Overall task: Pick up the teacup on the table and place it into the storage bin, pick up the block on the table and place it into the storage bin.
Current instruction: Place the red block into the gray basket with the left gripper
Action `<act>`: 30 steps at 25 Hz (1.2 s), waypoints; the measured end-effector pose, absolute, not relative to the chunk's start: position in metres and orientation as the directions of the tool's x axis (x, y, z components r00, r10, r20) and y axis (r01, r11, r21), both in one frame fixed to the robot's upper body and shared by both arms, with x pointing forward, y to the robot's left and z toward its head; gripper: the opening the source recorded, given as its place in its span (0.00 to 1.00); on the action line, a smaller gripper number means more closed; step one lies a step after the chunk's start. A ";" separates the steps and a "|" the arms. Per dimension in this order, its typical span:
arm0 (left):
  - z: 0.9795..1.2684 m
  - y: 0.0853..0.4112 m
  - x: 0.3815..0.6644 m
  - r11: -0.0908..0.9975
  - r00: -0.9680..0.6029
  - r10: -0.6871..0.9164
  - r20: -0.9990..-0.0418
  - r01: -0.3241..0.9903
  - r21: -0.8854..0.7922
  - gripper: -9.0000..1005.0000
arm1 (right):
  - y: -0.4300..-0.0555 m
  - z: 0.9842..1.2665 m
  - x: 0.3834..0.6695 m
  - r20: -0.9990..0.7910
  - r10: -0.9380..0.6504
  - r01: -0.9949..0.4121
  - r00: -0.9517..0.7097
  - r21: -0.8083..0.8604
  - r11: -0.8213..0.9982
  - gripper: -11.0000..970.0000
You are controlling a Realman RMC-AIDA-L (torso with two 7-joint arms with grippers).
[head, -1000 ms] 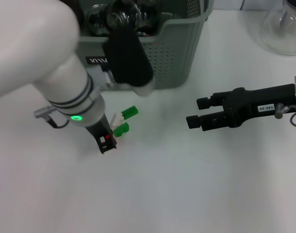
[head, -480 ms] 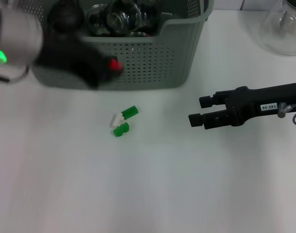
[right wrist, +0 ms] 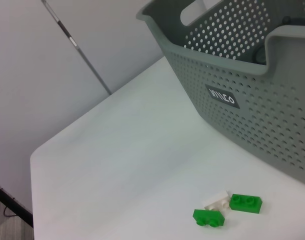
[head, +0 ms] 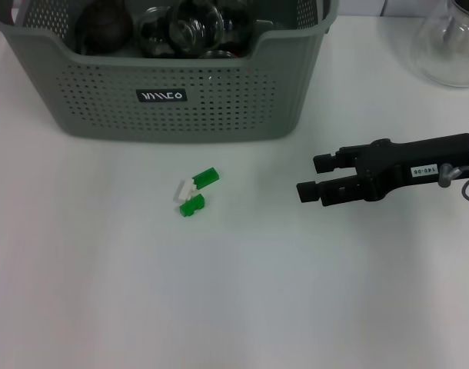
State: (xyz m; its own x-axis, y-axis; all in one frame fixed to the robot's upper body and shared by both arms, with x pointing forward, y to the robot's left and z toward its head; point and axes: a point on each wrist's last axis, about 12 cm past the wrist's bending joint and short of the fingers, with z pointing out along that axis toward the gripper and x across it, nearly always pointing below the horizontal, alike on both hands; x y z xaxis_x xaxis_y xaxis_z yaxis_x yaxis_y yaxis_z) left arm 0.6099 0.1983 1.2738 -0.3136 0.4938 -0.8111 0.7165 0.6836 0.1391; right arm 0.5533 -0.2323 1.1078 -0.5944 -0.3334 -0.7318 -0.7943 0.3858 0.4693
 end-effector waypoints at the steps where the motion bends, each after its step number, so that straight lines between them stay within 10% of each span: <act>1: 1.269 0.197 0.619 0.694 -0.327 0.500 -0.802 0.705 0.145 0.20 | -0.232 1.108 0.553 -0.732 -0.334 -0.795 -0.594 0.469 0.385 0.88; 30: 1.215 0.151 0.675 0.739 -0.418 0.603 -0.679 0.613 0.278 0.20 | -0.234 1.111 0.552 -0.753 -0.362 -0.828 -0.550 0.437 0.351 0.88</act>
State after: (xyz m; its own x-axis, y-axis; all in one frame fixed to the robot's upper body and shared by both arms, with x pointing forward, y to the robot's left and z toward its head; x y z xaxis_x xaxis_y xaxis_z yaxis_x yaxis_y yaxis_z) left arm 0.6754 0.1513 1.2147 -0.4183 0.6031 -0.6792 0.6134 0.7391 0.2784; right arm 0.5524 -0.2339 1.1106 -0.5501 -0.3615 -0.7528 -0.8283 0.3509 0.4368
